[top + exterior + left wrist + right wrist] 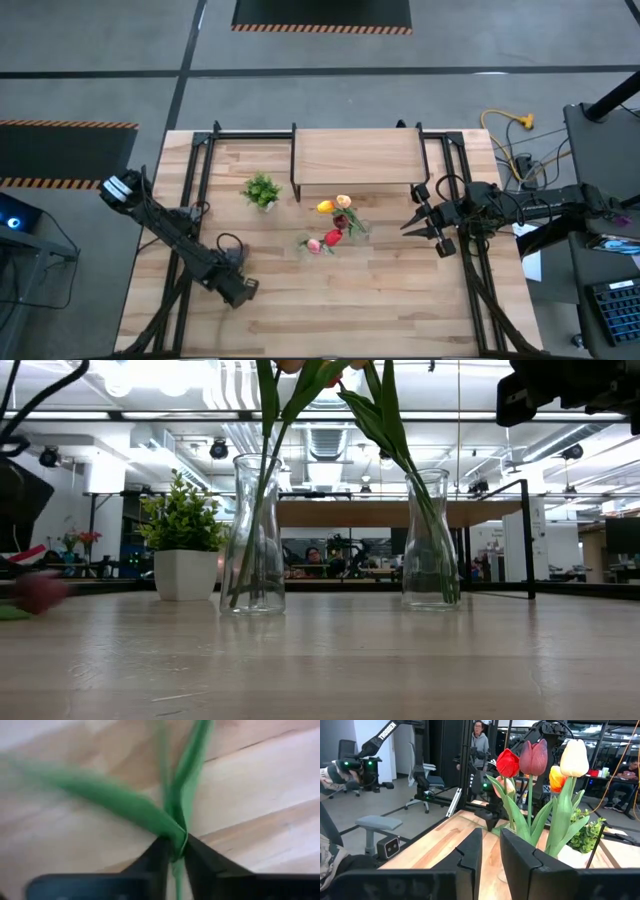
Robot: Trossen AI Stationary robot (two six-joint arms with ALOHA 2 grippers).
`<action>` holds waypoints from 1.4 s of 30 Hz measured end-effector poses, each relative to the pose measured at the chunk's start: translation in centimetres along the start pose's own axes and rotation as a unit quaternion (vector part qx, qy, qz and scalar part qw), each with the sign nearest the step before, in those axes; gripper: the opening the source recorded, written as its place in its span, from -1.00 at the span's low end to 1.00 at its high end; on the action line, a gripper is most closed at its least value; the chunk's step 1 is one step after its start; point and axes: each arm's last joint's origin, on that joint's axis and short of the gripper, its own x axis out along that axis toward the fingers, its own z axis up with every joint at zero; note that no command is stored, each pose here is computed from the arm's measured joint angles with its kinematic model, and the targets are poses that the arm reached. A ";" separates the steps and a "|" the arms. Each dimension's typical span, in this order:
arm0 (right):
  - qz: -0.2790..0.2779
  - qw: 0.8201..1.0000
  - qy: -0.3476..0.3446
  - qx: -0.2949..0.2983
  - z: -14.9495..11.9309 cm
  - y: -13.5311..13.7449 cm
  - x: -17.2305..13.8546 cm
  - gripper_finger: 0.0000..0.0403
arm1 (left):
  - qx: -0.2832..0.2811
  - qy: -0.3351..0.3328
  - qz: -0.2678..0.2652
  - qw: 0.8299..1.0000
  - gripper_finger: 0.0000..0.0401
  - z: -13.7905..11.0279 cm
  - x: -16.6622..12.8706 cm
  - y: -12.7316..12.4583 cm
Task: Pick and place flowers into a vace then onto a shelf
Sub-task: Put the dark red tulip into the left transparent vase
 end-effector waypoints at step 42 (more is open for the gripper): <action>-0.001 1.000 -0.017 -0.002 0.3 0.0 0.0 -0.72 | 0.368 -0.691 -0.300 0.545 -1.00 2.7 -21.6 -1.9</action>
